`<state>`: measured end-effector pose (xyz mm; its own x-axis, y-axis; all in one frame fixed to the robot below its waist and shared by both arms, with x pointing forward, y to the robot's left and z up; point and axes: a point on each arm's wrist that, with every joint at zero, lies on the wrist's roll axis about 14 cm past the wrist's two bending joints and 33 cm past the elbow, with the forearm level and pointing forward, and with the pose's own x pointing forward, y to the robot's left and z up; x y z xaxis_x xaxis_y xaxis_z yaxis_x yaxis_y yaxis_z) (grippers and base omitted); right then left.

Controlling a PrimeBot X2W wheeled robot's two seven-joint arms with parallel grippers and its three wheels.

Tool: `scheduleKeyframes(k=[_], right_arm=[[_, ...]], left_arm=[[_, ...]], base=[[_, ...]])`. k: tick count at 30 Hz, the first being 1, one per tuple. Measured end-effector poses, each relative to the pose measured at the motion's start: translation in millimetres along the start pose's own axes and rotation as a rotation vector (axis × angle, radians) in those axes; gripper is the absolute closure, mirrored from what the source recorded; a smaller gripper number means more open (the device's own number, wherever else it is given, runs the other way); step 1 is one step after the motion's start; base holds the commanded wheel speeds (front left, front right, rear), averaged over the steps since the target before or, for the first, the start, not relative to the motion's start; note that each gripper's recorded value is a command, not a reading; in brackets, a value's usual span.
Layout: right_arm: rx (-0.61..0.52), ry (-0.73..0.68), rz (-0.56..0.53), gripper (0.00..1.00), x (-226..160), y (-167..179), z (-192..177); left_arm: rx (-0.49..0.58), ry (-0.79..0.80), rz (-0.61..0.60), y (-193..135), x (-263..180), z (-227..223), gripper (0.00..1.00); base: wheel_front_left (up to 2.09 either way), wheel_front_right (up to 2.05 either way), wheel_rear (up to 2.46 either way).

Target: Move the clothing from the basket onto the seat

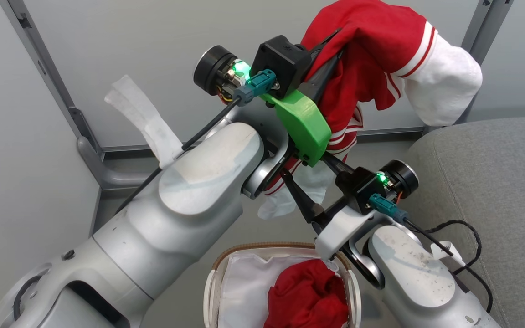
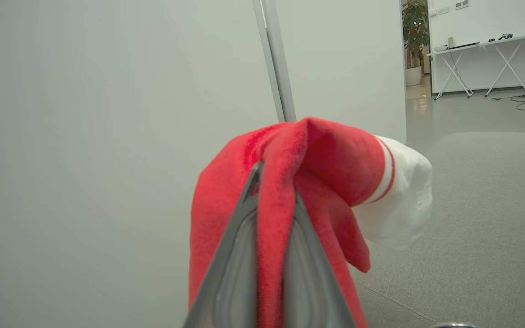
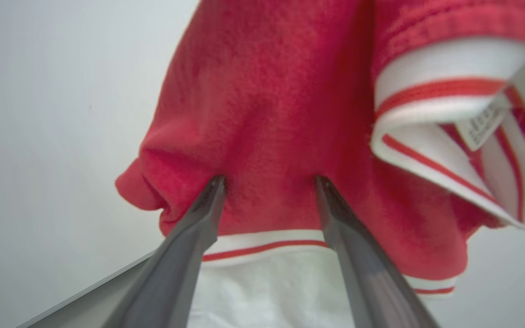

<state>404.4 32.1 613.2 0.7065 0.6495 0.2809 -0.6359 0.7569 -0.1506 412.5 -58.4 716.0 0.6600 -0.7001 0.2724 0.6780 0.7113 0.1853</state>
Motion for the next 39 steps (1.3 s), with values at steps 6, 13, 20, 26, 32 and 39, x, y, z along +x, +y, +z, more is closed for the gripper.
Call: scheduleKeyframes(k=[6, 13, 20, 26, 32, 39], right_arm=[[-0.006, -0.001, -0.009, 1.0, 3.7, -5.7, 1.3], [-0.001, 0.002, -0.032, 1.0, 2.9, -13.8, -0.6], [0.005, 0.002, -0.057, 1.0, -2.4, -20.7, -2.0], [-0.004, -0.025, -0.099, 1.0, -5.6, -34.5, 5.8], [-0.013, -0.034, -0.136, 1.0, -9.1, -46.2, 9.3], [-0.025, -0.051, -0.171, 1.0, -14.3, -56.4, 16.0]], left_arm=[[-0.016, 0.004, 0.007, 0.8, 0.9, -1.5, 1.0], [-0.031, 0.028, 0.047, 14.5, 0.5, -14.4, 1.0], [-0.043, 0.05, 0.109, 39.3, -3.7, -27.6, 1.0], [-0.085, 0.076, 0.164, 57.0, -13.7, -46.4, 0.89], [-0.147, 0.102, 0.199, 61.2, -27.3, -68.0, 0.93], [-0.234, 0.12, 0.251, 60.2, -46.7, -94.7, 0.0]], base=[[0.0, 0.0, 0.0], [0.0, 0.0, 0.0], [0.0, 0.0, 0.0], [0.0, 0.0, 0.0], [0.0, 0.0, 0.0], [0.0, 0.0, 0.0]])
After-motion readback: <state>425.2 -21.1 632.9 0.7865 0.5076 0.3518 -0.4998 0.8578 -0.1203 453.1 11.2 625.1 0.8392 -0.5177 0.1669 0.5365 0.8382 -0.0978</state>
